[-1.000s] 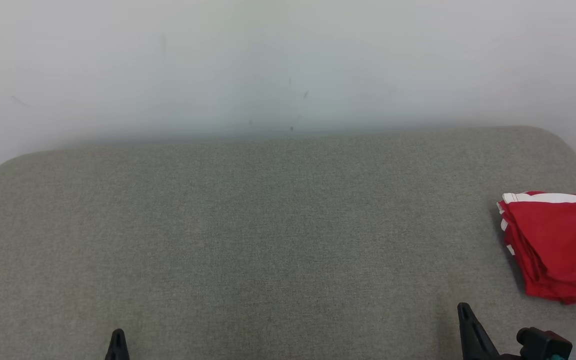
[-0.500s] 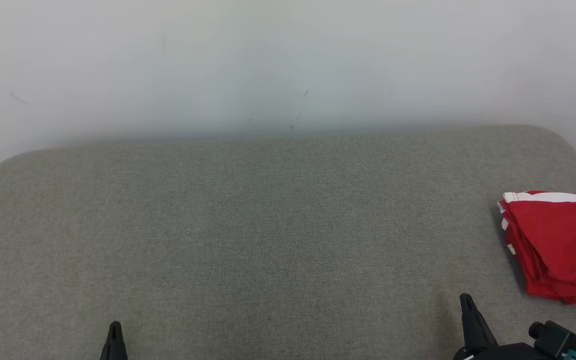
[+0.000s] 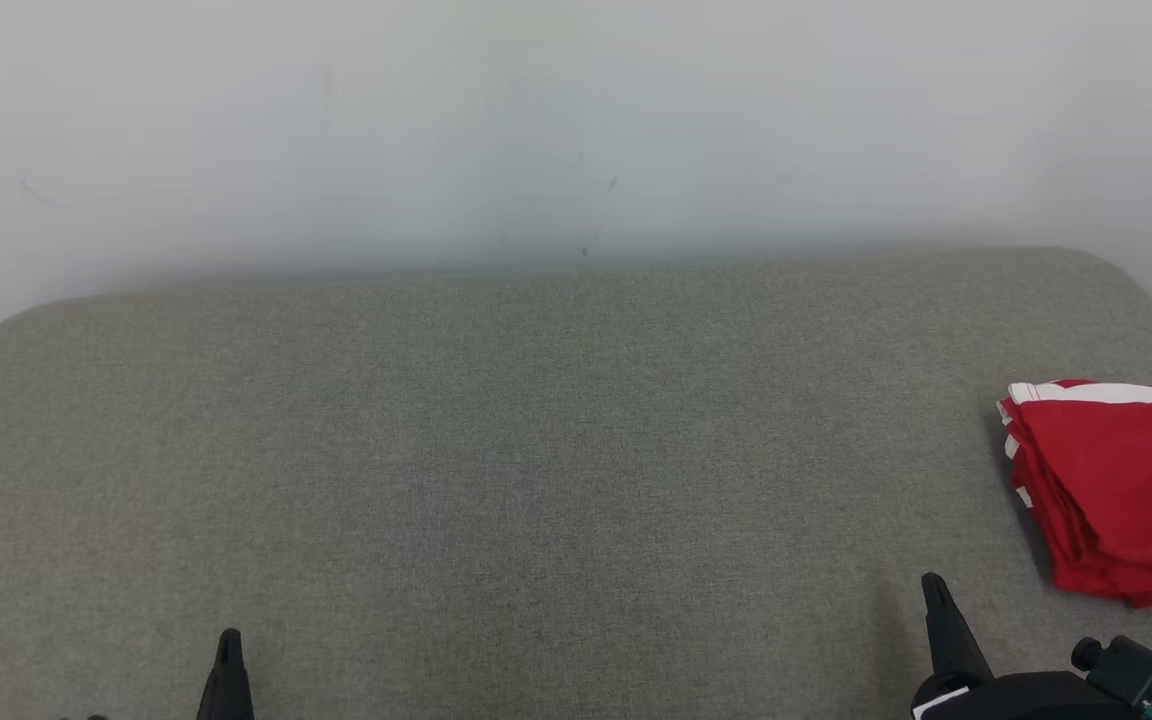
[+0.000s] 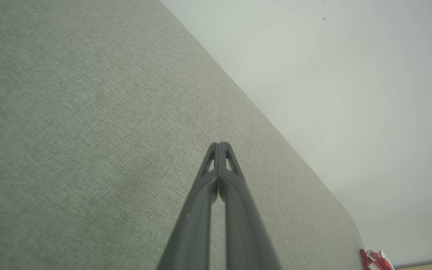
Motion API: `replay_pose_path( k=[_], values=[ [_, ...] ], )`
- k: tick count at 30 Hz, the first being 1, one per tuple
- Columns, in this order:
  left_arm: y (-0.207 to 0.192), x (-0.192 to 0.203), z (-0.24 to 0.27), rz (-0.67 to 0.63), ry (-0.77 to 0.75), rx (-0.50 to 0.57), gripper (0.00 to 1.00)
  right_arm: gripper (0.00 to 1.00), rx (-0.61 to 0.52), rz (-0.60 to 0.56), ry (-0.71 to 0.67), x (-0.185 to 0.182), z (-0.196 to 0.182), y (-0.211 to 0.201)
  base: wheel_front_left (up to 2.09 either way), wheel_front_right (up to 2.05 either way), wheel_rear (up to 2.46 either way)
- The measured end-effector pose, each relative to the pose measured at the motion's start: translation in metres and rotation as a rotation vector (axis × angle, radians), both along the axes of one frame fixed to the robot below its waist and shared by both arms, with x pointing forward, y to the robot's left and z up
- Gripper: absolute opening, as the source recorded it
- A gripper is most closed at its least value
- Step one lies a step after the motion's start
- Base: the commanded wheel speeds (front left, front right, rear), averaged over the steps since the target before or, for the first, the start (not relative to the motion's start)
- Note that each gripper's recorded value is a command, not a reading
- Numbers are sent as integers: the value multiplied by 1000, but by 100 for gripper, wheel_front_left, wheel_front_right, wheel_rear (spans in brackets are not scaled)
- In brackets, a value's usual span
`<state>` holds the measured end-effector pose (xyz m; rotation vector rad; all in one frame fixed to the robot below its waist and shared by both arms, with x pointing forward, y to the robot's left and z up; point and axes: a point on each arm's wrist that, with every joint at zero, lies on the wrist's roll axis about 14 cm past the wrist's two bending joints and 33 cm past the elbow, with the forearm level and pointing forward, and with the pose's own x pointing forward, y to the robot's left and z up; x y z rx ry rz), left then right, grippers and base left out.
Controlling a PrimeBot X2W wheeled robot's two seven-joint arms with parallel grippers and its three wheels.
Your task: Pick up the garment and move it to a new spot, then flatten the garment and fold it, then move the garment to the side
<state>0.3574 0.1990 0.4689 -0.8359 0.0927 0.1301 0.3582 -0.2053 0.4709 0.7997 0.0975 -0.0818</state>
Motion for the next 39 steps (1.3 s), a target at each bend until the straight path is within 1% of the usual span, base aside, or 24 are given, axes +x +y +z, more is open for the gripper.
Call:
replay_pose_path(
  k=[19,39],
  values=[
    [0,9,7,7,-25,-223,0,0,228,-18,-30,9,9,1,0,0,0],
    [-1,17,15,-3,-60,-406,0,0,418,-23,-57,16,17,2,0,0,0]
  ],
)
